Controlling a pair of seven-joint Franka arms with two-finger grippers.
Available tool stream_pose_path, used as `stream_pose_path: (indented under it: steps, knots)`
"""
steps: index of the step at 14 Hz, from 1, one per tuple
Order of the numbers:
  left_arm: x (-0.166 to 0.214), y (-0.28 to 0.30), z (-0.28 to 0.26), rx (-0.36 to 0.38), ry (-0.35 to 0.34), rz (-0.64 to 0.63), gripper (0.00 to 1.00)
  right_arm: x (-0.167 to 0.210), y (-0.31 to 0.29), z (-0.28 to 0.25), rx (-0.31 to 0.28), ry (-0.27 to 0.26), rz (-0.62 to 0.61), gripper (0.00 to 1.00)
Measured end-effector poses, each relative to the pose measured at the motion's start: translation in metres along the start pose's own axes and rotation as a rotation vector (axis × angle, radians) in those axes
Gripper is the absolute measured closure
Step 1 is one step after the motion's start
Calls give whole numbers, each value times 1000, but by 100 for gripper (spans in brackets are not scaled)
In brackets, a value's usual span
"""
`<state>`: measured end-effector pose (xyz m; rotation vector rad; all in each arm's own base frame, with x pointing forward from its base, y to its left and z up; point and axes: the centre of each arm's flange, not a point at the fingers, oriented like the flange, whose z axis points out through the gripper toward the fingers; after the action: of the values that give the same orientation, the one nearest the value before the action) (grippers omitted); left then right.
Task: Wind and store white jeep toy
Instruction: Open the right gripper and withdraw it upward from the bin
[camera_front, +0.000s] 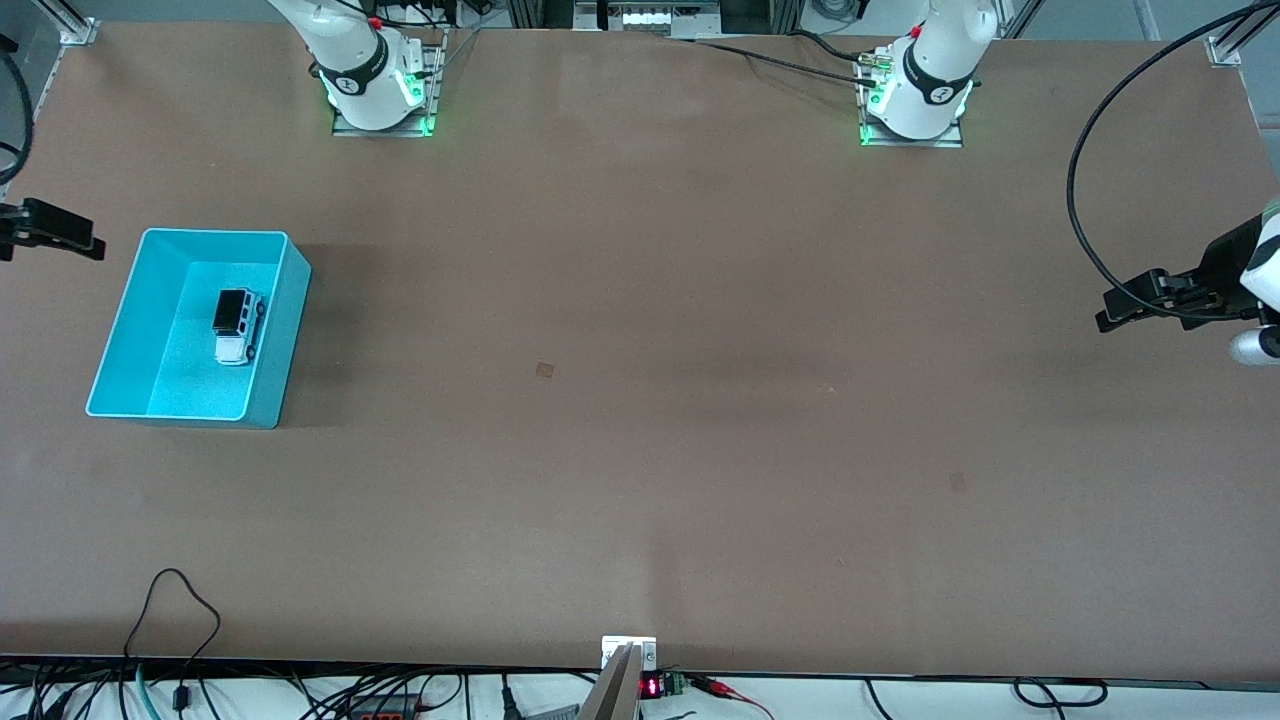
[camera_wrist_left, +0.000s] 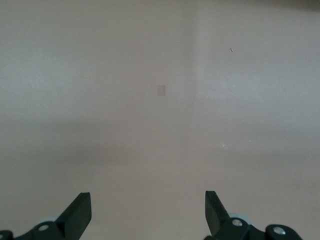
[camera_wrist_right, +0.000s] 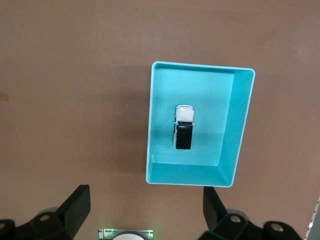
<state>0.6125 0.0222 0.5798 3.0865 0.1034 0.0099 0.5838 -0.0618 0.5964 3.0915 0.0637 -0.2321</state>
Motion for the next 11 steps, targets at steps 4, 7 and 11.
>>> stream_pose_path:
  steps: [4,7,11]
  knots:
    - [0,1,-1,0,2,1,0,2,-20,21,-8,-14,-29,0]
    - [-1,1,-1,0,2,1,0,-14,-26,25,-17,5,-29,0]
    - [-2,1,-3,0,4,2,0,-22,-21,21,-17,19,-19,0]
